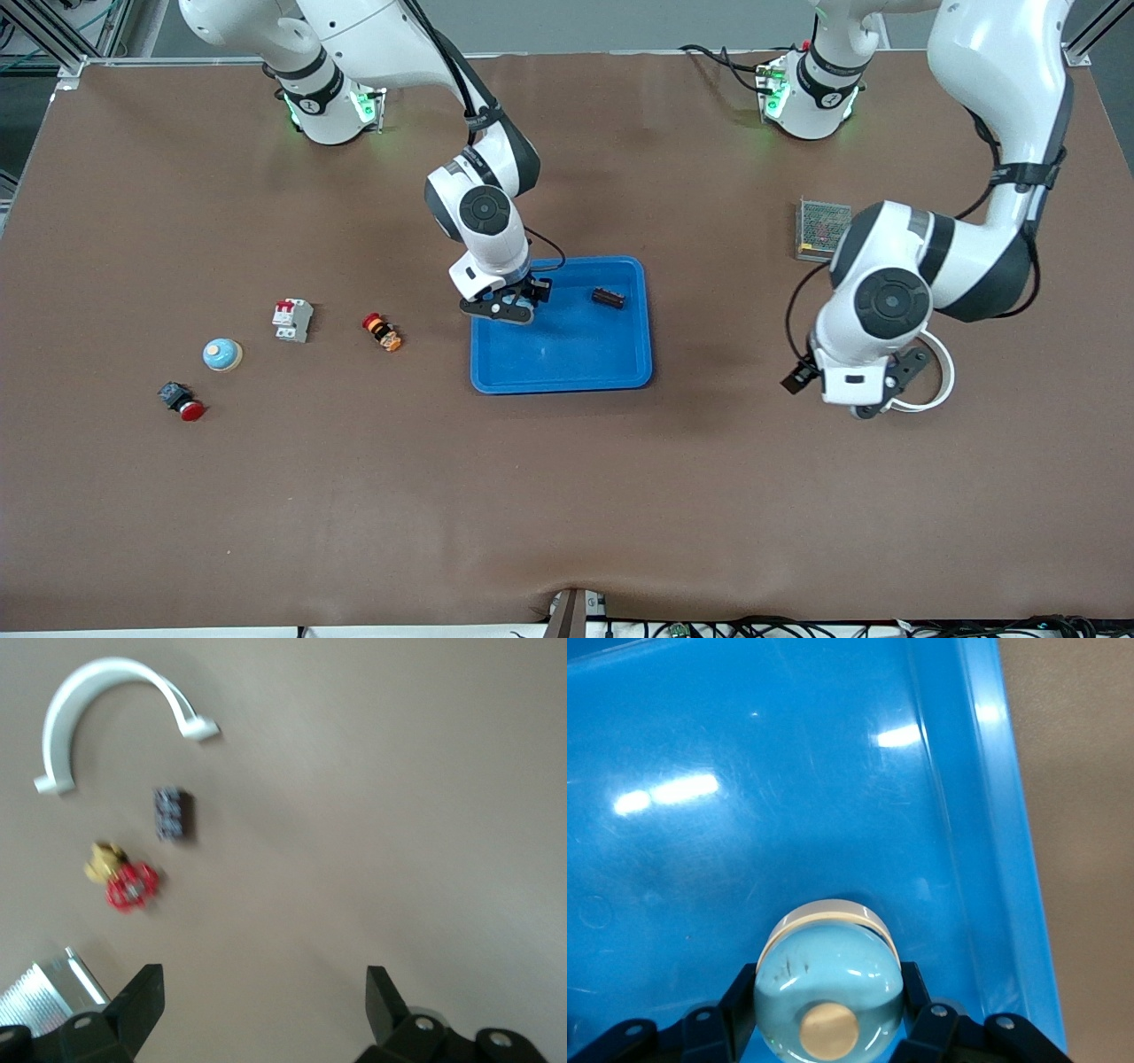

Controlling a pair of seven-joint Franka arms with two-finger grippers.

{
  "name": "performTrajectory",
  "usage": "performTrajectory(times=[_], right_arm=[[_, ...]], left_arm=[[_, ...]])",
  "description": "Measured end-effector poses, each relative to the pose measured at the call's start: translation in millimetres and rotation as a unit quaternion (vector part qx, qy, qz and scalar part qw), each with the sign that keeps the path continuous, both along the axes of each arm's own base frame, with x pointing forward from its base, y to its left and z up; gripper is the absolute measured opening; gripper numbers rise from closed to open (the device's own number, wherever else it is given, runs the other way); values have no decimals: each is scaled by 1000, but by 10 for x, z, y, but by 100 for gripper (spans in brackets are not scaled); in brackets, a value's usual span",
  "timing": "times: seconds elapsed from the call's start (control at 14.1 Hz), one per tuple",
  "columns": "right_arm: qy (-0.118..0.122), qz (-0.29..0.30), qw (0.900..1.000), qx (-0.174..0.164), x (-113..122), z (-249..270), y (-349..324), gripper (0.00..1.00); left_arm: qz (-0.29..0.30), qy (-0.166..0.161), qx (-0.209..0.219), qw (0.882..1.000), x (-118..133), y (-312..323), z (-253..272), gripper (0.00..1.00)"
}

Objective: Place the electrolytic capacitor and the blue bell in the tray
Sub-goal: 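Release the bell into the tray while the left gripper reaches the capacitor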

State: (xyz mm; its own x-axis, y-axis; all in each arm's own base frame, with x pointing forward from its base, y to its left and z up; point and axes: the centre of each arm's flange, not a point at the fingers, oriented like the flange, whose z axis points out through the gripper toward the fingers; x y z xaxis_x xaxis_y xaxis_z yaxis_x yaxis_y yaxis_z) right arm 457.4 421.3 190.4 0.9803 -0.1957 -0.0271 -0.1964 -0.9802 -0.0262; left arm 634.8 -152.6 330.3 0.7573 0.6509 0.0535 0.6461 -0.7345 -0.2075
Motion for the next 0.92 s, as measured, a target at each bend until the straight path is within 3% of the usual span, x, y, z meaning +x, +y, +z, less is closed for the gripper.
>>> performTrajectory(times=[0.28, 0.64, 0.92], right_arm=[[-1, 1, 1000, -1, -13, -66, 4, 67], [-2, 2, 1000, -1, -18, -89, 8, 67], [-3, 0, 1000, -1, -21, -88, 17, 99]], left_arm=[[-29, 9, -9, 999, 41, 833, -318, 100], [-39, 5, -35, 999, -160, 1400, -811, 100], [-35, -3, -50, 998, -294, 1530, -1092, 100]])
